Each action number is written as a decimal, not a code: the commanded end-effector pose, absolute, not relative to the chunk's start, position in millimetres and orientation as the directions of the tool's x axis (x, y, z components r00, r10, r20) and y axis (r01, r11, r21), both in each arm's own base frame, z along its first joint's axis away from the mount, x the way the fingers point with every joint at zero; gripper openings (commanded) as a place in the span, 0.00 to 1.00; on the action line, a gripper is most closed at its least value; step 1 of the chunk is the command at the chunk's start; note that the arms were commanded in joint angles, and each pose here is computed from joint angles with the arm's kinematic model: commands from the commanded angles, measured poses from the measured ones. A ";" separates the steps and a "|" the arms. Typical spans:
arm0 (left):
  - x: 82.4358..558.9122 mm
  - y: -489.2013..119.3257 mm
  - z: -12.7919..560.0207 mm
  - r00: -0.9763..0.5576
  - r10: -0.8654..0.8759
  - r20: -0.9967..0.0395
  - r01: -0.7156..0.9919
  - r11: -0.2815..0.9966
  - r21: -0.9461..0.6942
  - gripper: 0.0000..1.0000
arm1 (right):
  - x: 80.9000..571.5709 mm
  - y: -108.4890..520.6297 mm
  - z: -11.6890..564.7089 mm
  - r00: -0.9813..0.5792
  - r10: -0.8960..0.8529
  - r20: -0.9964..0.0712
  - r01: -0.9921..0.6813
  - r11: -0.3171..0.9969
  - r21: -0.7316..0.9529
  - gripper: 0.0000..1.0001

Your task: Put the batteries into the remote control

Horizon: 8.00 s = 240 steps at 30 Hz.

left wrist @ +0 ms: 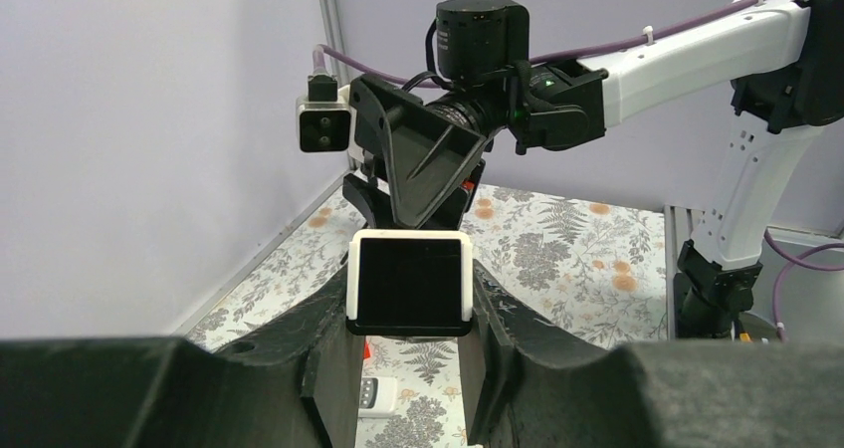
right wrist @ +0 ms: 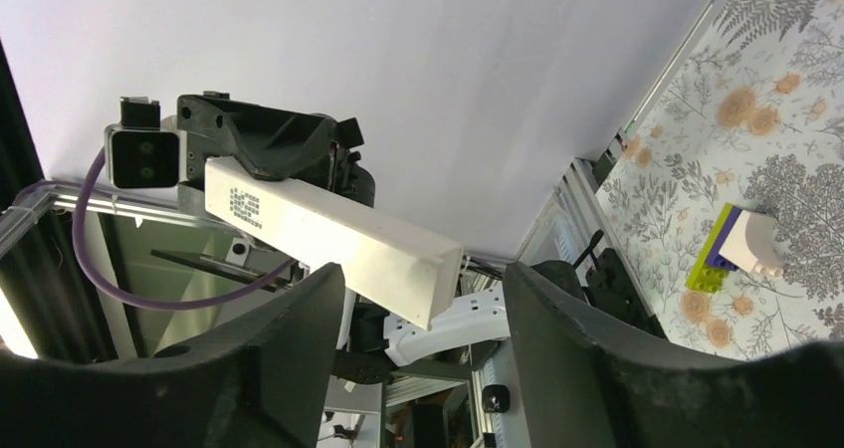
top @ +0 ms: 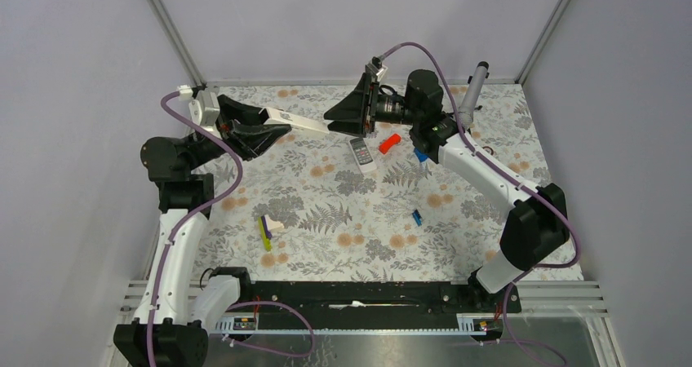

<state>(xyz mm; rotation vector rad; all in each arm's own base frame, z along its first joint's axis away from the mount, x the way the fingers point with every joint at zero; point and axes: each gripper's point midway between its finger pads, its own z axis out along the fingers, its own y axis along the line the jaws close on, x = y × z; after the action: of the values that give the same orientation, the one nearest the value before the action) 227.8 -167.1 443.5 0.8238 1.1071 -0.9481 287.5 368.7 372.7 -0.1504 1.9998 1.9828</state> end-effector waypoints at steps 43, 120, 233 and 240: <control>245.4 -160.8 428.1 0.192 -0.129 -0.973 0.886 0.449 0.115 0.00 | 288.4 369.6 395.6 -0.938 0.101 -0.331 -0.337 -0.051 0.940 0.09; 171.7 -210.6 385.4 -0.088 -0.135 -0.987 0.996 -0.024 -0.086 0.00 | 182.5 358.4 292.4 -0.327 -0.337 -0.883 -0.940 0.024 0.339 0.93; 279.3 -181.4 316.3 -0.406 -0.352 -0.843 0.686 0.493 -0.536 0.02 | 224.9 148.5 11.0 -0.945 -0.216 -0.245 -0.194 0.975 -0.112 0.45; 279.8 -180.5 314.7 -0.406 -0.351 -0.843 0.682 0.498 -0.536 0.02 | 225.4 148.6 6.2 -0.953 -0.204 -0.225 -0.187 0.978 -0.091 0.41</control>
<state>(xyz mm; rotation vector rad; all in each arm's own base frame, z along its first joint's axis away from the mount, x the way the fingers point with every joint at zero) 278.1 -183.3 293.2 0.2471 1.7100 -1.1988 222.9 149.3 9.9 -0.3246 2.8802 -0.1152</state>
